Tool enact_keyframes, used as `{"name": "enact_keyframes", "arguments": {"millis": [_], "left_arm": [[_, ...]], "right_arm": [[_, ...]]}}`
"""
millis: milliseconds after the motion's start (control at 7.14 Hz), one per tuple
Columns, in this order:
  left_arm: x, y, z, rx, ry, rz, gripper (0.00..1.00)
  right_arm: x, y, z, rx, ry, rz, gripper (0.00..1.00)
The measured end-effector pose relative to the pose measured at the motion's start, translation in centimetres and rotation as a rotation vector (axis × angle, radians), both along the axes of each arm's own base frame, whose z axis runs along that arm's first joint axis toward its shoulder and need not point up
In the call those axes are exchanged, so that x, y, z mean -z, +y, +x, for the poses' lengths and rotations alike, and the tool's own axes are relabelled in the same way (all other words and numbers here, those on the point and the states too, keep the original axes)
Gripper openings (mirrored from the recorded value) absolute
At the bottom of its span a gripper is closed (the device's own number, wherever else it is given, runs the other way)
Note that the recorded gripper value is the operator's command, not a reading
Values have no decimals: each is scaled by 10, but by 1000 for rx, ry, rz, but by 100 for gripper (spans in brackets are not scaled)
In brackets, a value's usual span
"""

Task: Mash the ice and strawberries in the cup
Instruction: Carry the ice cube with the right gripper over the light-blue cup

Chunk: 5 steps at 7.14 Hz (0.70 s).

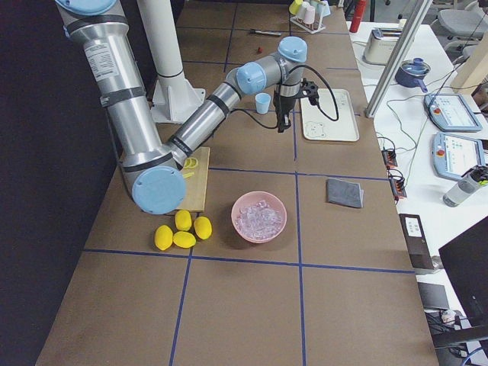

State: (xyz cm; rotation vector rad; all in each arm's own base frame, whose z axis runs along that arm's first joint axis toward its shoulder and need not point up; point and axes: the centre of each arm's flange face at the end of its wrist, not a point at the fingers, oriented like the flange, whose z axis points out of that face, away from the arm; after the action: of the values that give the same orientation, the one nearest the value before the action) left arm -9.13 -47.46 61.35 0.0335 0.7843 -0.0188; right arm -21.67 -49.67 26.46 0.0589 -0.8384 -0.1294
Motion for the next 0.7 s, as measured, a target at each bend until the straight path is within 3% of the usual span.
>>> {"name": "enact_keyframes", "arguments": {"millis": [280, 700], "left_arm": [[1, -2, 0, -1, 0, 5, 100], [1, -3, 0, -1, -1, 6, 100]], "right_arm": [[62, 24, -118, -64, 27, -66, 0], [132, 43, -277, -166, 12, -129, 0]]}}
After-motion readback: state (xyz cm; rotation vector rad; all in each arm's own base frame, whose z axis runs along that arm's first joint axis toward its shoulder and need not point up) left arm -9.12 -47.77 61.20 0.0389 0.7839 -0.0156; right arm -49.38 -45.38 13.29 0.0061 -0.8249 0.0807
